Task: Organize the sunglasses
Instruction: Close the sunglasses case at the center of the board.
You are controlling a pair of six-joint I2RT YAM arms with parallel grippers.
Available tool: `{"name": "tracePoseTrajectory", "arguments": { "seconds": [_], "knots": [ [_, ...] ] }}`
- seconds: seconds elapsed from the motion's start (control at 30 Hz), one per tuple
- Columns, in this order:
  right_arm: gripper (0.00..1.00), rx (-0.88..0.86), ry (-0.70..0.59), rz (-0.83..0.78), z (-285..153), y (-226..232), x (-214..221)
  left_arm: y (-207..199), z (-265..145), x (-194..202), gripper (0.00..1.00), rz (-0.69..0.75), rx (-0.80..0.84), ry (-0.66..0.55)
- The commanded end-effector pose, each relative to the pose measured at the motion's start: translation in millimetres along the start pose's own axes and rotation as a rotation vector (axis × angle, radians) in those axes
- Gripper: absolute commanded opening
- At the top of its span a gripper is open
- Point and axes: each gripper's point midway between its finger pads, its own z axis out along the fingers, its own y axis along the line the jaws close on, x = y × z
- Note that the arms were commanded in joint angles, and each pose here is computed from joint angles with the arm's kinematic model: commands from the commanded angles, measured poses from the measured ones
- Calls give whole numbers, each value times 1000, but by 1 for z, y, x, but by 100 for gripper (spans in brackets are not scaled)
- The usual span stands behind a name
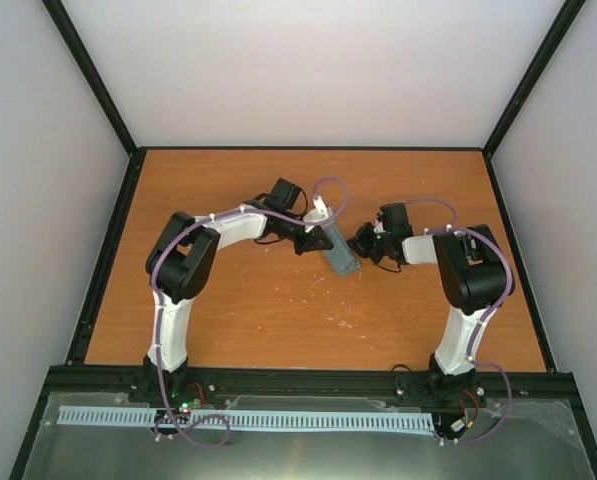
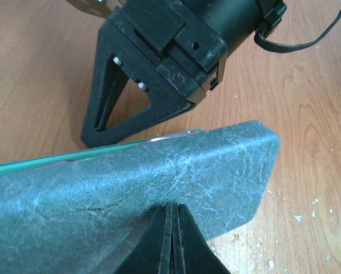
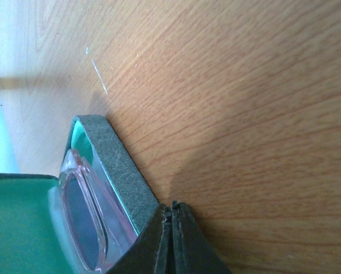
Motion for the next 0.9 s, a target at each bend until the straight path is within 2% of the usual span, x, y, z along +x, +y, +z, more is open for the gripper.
{"name": "tracePoseTrajectory", "arguments": {
  "seconds": [0.0,0.87],
  "knots": [
    [3,113,90,74,6,-43,33,2,12,7,1,2,1,30],
    [3,79,136,74,7,-47,50,-1,26,20,1,-8,34,56]
  ]
}}
